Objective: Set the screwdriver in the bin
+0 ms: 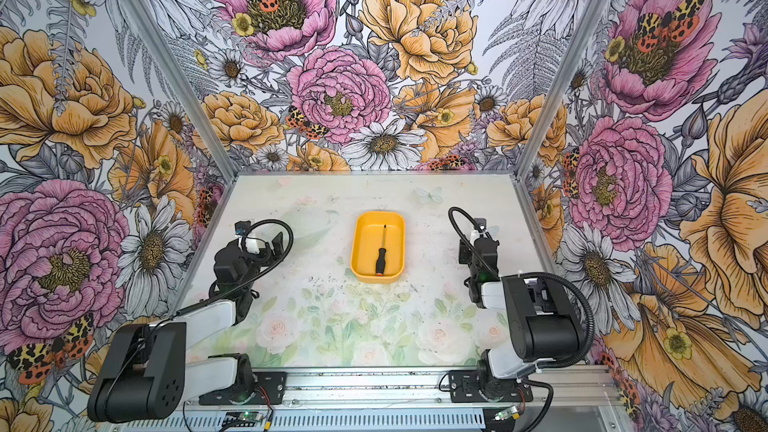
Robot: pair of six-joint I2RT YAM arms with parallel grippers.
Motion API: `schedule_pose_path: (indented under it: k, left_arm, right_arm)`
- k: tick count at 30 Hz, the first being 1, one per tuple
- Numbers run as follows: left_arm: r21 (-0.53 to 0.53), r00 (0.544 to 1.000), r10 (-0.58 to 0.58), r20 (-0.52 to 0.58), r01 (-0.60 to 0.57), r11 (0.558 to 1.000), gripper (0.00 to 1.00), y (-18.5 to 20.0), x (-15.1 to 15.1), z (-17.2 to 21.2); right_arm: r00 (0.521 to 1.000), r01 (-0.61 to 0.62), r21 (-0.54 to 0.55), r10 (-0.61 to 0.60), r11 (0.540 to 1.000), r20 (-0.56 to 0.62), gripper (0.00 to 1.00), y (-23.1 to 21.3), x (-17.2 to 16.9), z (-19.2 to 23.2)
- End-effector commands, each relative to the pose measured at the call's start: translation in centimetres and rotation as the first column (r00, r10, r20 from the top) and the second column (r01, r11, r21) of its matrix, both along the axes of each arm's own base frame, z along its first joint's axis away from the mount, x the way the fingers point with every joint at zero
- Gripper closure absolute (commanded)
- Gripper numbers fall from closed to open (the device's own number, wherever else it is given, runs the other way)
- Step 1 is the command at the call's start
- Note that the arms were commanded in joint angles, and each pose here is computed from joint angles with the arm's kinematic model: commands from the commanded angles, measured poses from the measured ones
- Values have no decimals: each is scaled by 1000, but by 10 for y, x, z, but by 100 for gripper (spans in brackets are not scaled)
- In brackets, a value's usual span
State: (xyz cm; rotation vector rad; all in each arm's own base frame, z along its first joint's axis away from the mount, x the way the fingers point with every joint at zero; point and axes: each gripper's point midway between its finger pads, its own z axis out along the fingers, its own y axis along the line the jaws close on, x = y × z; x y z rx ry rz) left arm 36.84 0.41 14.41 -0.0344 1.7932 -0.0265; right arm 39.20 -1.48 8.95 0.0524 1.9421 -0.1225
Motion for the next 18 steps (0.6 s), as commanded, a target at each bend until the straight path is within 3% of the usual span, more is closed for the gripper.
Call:
schedule_pose_path:
  k: [1, 12, 18]
  left_arm:
    - [4, 997, -30, 75, 30, 1000, 1, -2, 5, 16]
    - [-40, 989, -5, 145, 11, 999, 1, 7, 22, -5]
    - [-32, 993, 7, 118, -3, 999, 1, 8, 23, -8]
  right_arm:
    - [995, 25, -2, -25, 1000, 98, 43, -6, 8, 23]
    - [995, 27, -1, -26, 1000, 96, 40, -6, 9, 23]
    - [995, 26, -1, -26, 1000, 95, 38, -6, 8, 22]
